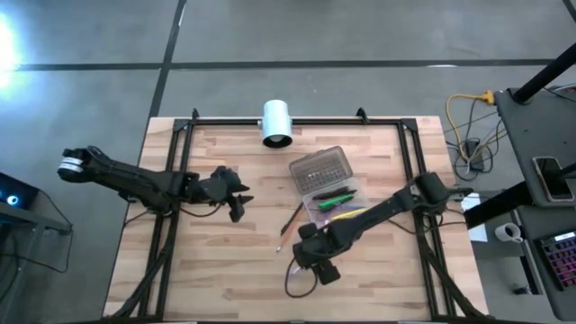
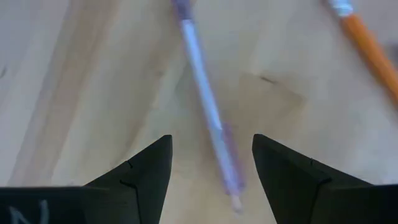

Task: Pick & place school supplies into a supply box
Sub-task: Put the purple pen into the supply box

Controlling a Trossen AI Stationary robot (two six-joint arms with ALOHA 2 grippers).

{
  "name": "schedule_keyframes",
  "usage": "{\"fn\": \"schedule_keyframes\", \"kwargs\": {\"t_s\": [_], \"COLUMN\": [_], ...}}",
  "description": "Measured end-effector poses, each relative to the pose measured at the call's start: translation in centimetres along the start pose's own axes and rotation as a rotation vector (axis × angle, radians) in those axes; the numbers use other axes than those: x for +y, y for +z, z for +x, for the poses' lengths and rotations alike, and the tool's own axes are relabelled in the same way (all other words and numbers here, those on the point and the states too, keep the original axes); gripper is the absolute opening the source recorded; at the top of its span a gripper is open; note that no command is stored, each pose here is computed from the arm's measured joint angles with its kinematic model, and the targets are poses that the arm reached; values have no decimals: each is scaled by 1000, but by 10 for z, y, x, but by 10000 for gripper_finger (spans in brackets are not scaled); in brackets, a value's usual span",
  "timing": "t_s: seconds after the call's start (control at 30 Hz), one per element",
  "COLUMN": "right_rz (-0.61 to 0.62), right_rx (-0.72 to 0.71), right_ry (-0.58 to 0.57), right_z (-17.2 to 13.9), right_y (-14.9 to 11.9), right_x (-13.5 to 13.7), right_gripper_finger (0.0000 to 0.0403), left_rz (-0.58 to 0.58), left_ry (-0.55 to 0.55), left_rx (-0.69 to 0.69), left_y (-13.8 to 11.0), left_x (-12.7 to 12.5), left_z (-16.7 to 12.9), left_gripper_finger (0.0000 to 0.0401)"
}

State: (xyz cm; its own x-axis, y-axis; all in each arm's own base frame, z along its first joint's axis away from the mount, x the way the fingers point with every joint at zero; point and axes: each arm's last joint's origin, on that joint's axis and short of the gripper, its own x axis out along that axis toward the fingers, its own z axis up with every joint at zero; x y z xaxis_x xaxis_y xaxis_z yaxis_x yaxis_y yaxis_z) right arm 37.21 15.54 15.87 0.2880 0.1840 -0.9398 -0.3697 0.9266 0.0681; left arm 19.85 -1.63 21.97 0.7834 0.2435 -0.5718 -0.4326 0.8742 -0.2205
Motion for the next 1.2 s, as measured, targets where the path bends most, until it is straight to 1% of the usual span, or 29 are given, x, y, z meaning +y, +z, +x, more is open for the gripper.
{"fn": "schedule_keyframes", "kwargs": {"t_s": [0.2, 0.47, 0.6, 0.7, 0.87, 1.07, 1.13, 1.2], "right_rz": [-8, 58, 68, 76, 127, 224, 261, 306], "right_rx": [-9, 39, 43, 42, 42, 33, 32, 29], "right_ry": [10, -6, -50, -66, -84, -135, -137, -140], "right_z": [9, 27, 30, 30, 30, 31, 31, 30], "right_y": [9, 5, 5, 5, 4, 4, 4, 3], "right_x": [12, 13, 12, 12, 11, 10, 10, 10], "right_gripper_finger": [214, 214, 204, 178, 118, 45, 27, 19], "left_rz": [43, 41, 2, -15, -81, -101, -101, -96], "left_ry": [-1, -3, -8, -12, -19, -41, -50, -57], "left_rx": [9, 10, 5, 1, 3, 12, 15, 18], "left_y": [0, 0, 1, 2, 1, -1, -3, -3], "left_x": [0, 0, -1, -1, -2, -7, -9, -10], "left_z": [0, 0, -1, -1, -1, -3, -4, -4], "left_gripper_finger": [154, 154, 154, 154, 154, 154, 154, 154]}}
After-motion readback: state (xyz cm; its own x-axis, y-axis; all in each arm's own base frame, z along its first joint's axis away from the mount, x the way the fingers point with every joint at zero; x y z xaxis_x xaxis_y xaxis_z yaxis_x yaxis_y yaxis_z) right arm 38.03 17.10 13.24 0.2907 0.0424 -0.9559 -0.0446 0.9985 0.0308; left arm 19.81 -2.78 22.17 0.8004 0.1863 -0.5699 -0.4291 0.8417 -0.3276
